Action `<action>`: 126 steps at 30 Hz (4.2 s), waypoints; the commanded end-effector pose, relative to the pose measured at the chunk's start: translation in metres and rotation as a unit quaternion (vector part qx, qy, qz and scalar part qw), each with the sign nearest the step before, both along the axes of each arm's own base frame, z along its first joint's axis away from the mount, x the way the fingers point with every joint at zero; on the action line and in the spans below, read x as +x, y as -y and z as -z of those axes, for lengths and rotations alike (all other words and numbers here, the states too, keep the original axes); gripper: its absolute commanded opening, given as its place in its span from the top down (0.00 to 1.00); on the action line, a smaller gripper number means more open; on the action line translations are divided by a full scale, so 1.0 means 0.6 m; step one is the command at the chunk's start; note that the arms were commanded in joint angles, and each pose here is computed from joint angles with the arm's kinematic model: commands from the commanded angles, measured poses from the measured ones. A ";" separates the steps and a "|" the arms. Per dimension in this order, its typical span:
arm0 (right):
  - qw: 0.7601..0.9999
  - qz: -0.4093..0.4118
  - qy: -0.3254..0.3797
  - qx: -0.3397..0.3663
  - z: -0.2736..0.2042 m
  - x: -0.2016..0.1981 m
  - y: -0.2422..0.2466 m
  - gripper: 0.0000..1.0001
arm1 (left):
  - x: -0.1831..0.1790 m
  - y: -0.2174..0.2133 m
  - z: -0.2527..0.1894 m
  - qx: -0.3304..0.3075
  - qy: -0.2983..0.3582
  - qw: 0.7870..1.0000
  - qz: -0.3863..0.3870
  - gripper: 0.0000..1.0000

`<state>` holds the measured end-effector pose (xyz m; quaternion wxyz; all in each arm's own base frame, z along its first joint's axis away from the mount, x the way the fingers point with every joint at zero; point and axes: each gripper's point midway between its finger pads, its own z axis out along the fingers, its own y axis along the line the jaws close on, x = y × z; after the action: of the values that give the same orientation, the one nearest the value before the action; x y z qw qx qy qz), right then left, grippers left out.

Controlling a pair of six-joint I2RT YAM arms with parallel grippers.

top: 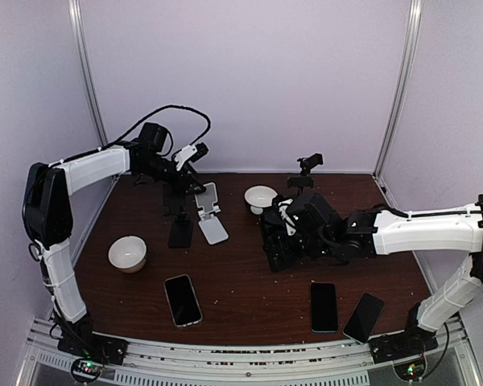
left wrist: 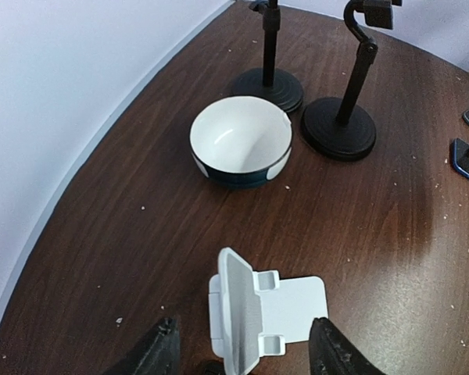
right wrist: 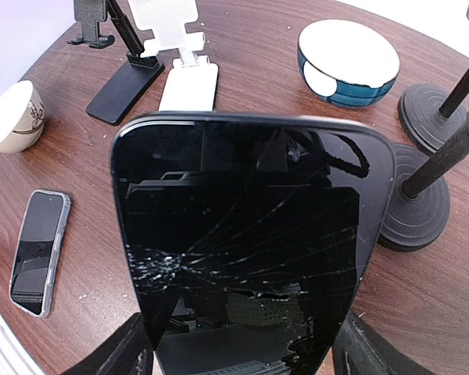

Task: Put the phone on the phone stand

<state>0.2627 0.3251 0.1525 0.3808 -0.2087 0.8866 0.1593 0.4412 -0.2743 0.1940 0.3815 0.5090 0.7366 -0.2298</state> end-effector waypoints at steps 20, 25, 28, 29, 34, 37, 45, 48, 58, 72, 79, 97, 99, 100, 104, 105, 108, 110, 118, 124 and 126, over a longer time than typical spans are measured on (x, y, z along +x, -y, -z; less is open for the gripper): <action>0.999 0.017 0.026 0.010 -0.026 0.008 0.006 0.35 | 0.018 0.003 0.011 0.045 -0.020 0.998 -0.042 0.60; 1.000 0.010 0.015 0.010 -0.013 0.005 -0.001 0.36 | 0.023 -0.008 -0.038 0.063 -0.022 0.996 -0.061 0.53; 1.000 0.009 0.010 0.010 -0.008 0.003 -0.002 0.36 | 0.010 -0.008 -0.046 0.079 -0.036 0.995 -0.041 0.48; 1.000 0.009 0.010 0.011 -0.007 0.002 -0.002 0.36 | 0.006 -0.009 -0.039 0.090 -0.044 0.994 -0.035 0.46; 1.000 0.009 0.007 0.016 -0.002 0.001 -0.003 0.36 | -0.005 0.000 0.001 0.123 -0.077 0.989 -0.011 0.43; 1.000 0.005 0.001 0.016 0.003 -0.001 -0.007 0.36 | 0.006 0.010 0.018 0.140 -0.072 0.987 -0.014 0.43; 1.000 0.006 -0.004 0.023 0.009 -0.007 -0.006 0.36 | 0.027 0.019 0.020 0.133 -0.058 0.989 -0.027 0.48; 1.000 0.005 -0.005 0.022 0.011 -0.008 -0.006 0.36 | 0.016 0.023 0.021 0.134 -0.061 0.989 -0.012 0.53; 1.000 0.004 -0.001 0.021 0.009 -0.006 -0.007 0.36 | -0.001 0.029 0.040 0.146 -0.072 0.987 0.015 0.71; 0.999 0.013 0.010 0.032 -0.018 -0.009 0.006 0.36 | -0.031 0.063 0.003 0.061 -0.134 0.989 0.020 1.00; 0.995 0.028 0.068 0.065 -0.101 -0.011 0.025 0.37 | -0.084 0.089 -0.056 0.000 -0.168 0.986 0.015 1.00; 0.966 0.032 0.227 0.123 -0.213 -0.017 0.011 0.37 | -0.124 0.194 -0.022 0.034 -0.130 0.990 0.030 1.00; 0.963 0.034 0.235 0.129 -0.213 -0.014 0.008 0.37 | -0.114 0.200 -0.011 0.038 -0.133 0.990 0.027 1.00; 0.962 0.034 0.238 0.128 -0.210 -0.013 0.007 0.37 | -0.109 0.204 -0.004 0.039 -0.135 0.990 0.027 1.00; 0.960 0.035 0.250 0.122 -0.211 -0.006 -0.002 0.37 | -0.098 0.214 0.037 0.050 -0.151 0.987 0.027 1.00; 0.960 0.035 0.252 0.120 -0.210 -0.004 -0.003 0.37 | -0.098 0.215 0.045 0.051 -0.156 0.986 0.028 1.00; 0.958 0.034 0.259 0.118 -0.209 -0.001 -0.010 0.37 | -0.099 0.215 0.055 0.056 -0.159 0.985 0.029 1.00; 0.958 0.033 0.262 0.115 -0.207 0.003 -0.014 0.37 | -0.100 0.215 0.056 0.056 -0.158 0.985 0.032 1.00; 0.955 0.021 0.277 0.100 -0.213 0.015 -0.039 0.36 | -0.072 0.208 -0.006 0.050 -0.099 0.994 0.008 0.48; 0.955 0.023 0.281 0.089 -0.216 0.037 -0.061 0.36 | -0.026 0.173 -0.119 -0.012 -0.031 0.998 -0.056 0.18; 0.954 0.027 0.281 0.095 -0.219 0.045 -0.071 0.37 | -0.011 0.144 -0.148 -0.035 -0.011 0.995 -0.096 0.08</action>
<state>0.2762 0.3592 0.2501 0.6035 -0.2197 0.7518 0.1493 0.4059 -0.3891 0.2031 0.2903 0.4841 0.7898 -0.2401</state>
